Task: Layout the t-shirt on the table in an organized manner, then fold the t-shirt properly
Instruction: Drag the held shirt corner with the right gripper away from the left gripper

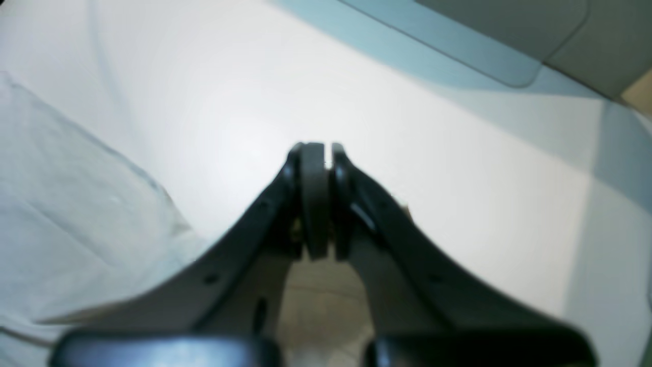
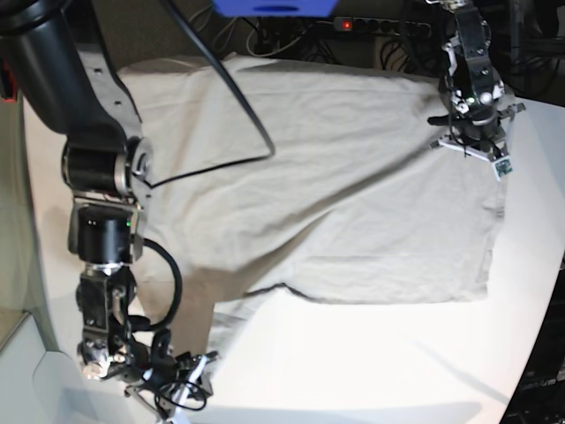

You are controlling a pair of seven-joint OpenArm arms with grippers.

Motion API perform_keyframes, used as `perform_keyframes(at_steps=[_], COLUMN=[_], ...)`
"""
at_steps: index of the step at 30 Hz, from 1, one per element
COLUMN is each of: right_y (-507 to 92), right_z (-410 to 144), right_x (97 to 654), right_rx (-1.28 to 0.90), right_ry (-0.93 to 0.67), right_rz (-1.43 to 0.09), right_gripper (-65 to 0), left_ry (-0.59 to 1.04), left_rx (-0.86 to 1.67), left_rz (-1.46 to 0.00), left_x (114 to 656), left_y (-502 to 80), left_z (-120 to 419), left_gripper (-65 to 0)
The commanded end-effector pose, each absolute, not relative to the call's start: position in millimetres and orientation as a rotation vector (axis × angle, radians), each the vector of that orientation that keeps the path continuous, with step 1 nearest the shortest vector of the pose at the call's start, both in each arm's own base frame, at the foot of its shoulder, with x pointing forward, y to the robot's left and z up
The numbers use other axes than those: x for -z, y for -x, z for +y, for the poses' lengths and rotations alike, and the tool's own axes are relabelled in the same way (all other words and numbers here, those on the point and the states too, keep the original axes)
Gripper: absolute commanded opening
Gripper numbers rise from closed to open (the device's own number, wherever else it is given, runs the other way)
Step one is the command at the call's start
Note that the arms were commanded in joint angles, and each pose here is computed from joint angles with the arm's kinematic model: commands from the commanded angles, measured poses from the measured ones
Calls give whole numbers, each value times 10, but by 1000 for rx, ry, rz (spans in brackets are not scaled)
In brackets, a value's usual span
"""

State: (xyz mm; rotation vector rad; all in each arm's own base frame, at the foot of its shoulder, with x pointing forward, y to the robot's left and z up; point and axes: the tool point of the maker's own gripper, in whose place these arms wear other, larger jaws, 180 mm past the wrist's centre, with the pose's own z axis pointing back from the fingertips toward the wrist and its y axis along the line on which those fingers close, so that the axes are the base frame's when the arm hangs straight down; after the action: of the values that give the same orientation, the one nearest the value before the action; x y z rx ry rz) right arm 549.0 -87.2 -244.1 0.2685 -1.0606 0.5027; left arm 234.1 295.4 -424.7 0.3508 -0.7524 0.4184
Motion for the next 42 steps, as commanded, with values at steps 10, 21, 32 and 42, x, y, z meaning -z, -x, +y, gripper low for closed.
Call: perform_keyframes(at_steps=[10,21,32,42], right_y=[-5665,-5105,-4641,-4227], right_z=[-805,-1009,-1028,-1166], right_x=[2108,3248,3882,4333], right_rx=[-488,-432,-402,-389], right_ry=[-328,-334,-357,-344], right_rz=[-1185,-980,-857,-748], right_gripper=[-369,-442,-647,-647], left_ry=[-377,-376,-389,-402], left_rx=[-414,-415,-406,-432], left_rz=[-801,-804,-818,-972], left_x=[4106,4100,4045,3487], left_y=[-2411,-2427,-2465,-2675], left_z=[3022,3022,3078,3134], left_gripper=[-636,-636,-636,-636])
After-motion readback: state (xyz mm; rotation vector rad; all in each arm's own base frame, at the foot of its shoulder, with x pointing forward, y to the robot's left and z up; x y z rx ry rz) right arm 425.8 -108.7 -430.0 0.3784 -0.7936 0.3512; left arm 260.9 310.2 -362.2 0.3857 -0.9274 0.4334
